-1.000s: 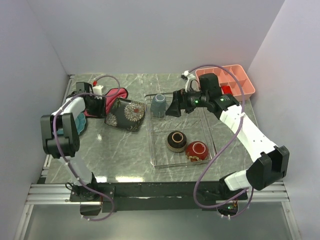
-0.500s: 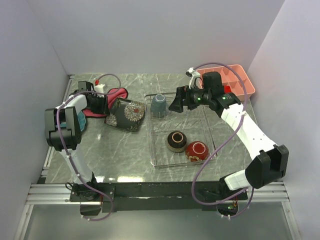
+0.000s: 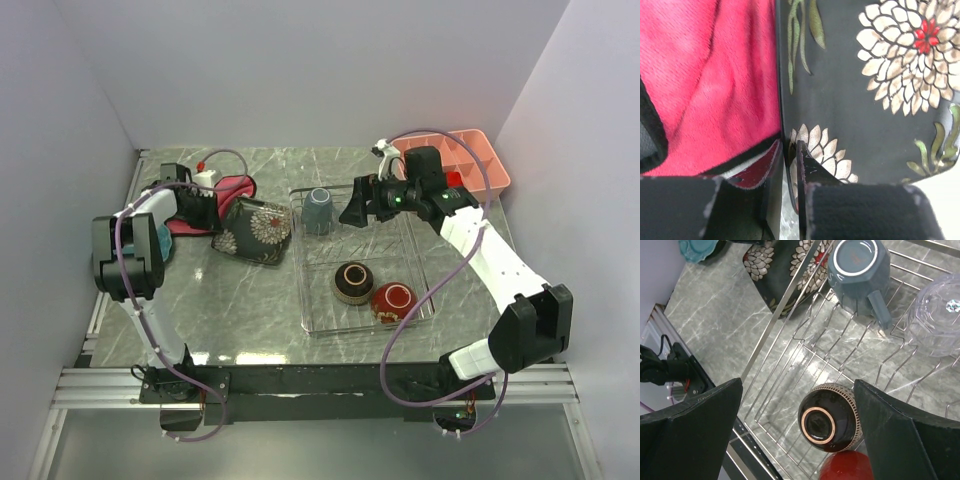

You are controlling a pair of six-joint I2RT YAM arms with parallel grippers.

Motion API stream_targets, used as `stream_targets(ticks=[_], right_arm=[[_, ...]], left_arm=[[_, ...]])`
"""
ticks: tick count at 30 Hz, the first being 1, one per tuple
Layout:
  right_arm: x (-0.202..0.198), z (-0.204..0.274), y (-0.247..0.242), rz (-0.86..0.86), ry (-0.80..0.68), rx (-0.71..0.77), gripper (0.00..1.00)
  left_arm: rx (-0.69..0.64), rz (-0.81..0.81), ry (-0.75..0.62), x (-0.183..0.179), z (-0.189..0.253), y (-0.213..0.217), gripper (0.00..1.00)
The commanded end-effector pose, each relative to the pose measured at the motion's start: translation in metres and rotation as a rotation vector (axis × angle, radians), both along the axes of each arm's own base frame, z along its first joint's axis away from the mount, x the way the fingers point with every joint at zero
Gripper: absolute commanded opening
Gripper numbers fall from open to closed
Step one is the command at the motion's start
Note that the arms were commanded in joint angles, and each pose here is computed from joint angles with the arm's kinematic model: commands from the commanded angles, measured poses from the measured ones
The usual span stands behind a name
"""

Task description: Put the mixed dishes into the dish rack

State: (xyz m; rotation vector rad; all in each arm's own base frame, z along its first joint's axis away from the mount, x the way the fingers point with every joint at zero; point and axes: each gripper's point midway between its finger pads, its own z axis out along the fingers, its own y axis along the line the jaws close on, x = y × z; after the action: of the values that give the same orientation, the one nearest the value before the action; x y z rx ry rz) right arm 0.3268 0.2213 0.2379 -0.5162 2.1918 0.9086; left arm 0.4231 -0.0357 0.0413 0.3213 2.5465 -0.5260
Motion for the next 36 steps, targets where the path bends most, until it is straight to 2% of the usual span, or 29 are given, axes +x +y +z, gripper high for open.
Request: stream_targets(ticks=[1,6,9,12,13,15,16,18,20,28,36], right_arm=[[-0.001,0.025,0.000,0.043,-0.111,0.030,1.00],[0.003,0.041,0.013,0.109,-0.150,0.074,1.00],[0.003,0.044,0.023,0.182,-0.187,0.073,1.00],[0.001,0.038,0.041,0.325,-0.273,0.041,1.00],[-0.002,0.035,0.050,0.376,-0.304,0.035,1.00],[0.000,0.030,0.063,0.459,-0.412,-0.009,1.00],[0.004,0.025,0.071,0.491,-0.438,-0.028,1.00],[0.002,0.017,0.091,0.588,-0.530,-0.081,1.00],[0.005,0.009,0.113,0.642,-0.586,-0.095,1.00],[0.010,-0.005,0.178,0.719,-0.530,0.037,1.00],[0.006,-0.036,0.216,0.765,-0.394,0.132,1.00]], left_arm=[[0.017,-0.102,-0.135,-0.006,0.060,-0.017,0.01],[0.123,-0.110,-0.253,-0.017,0.109,-0.003,0.01],[0.180,-0.150,-0.370,-0.033,0.148,0.001,0.01],[0.241,-0.208,-0.436,-0.054,0.159,0.004,0.01],[0.256,-0.232,-0.428,-0.064,0.150,0.005,0.01],[0.294,-0.300,-0.517,-0.079,0.163,0.005,0.01],[0.296,-0.332,-0.522,-0.088,0.153,0.004,0.01],[0.336,-0.397,-0.606,-0.100,0.161,0.003,0.01],[0.352,-0.438,-0.613,-0.111,0.149,0.002,0.01],[0.324,-0.495,-0.713,-0.138,0.158,-0.013,0.01],[0.289,-0.459,-0.751,-0.142,0.173,-0.017,0.01]])
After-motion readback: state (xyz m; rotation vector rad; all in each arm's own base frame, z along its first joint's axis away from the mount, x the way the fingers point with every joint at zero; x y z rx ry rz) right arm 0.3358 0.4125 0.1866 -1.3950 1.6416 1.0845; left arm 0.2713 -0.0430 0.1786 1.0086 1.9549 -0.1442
